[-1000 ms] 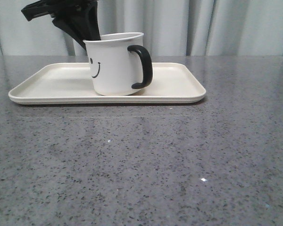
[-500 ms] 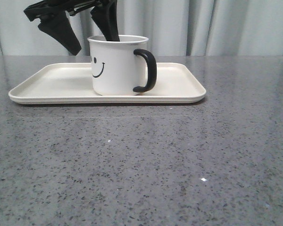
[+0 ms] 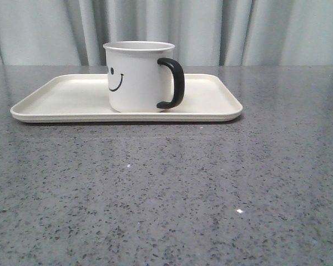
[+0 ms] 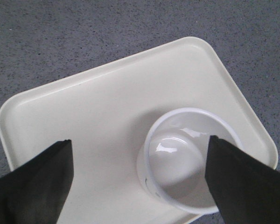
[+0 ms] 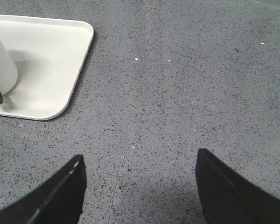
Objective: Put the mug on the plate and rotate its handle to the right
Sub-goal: 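Raise the left gripper away from the mug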
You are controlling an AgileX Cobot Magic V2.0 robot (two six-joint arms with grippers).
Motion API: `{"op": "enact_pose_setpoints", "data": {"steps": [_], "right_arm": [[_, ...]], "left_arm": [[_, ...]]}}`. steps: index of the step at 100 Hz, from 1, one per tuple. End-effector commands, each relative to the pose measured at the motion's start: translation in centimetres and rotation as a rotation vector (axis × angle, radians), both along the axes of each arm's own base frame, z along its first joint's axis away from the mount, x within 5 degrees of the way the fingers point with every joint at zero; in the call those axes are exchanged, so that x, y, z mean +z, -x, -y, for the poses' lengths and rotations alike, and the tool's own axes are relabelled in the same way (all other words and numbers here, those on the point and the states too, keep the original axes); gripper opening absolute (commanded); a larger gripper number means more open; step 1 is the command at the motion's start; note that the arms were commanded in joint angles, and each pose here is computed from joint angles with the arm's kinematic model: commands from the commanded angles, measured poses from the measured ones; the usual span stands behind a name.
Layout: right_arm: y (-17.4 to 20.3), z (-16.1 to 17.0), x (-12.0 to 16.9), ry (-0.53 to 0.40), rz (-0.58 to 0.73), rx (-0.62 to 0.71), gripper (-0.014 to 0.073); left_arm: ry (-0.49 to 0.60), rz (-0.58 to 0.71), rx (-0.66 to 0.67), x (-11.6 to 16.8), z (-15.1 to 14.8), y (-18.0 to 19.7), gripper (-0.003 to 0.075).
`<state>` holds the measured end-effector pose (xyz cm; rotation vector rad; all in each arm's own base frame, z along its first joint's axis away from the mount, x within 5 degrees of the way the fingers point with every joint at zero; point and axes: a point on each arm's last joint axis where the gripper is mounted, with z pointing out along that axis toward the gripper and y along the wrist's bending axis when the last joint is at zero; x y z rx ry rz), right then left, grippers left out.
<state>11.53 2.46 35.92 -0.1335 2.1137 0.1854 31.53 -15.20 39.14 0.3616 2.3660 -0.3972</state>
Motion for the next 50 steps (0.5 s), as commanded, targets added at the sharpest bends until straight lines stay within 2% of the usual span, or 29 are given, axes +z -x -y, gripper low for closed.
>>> {"op": "enact_pose_setpoints", "data": {"steps": [1,33,50], "right_arm": [[-0.3,0.1,1.5,-0.012,0.094,-0.007,0.0507],[-0.3,0.1,1.6,-0.014,0.101,-0.007,0.0507],[-0.5,-0.1,2.0,-0.041,0.148,-0.005,0.0507]], "left_arm": [[0.051,0.128,0.031,2.7,-1.7,1.9,0.0565],[0.052,0.155,0.212,0.4,-8.7,7.4,0.0565],[0.041,0.148,0.288,-1.5,-11.2,11.2,0.0565]]}}
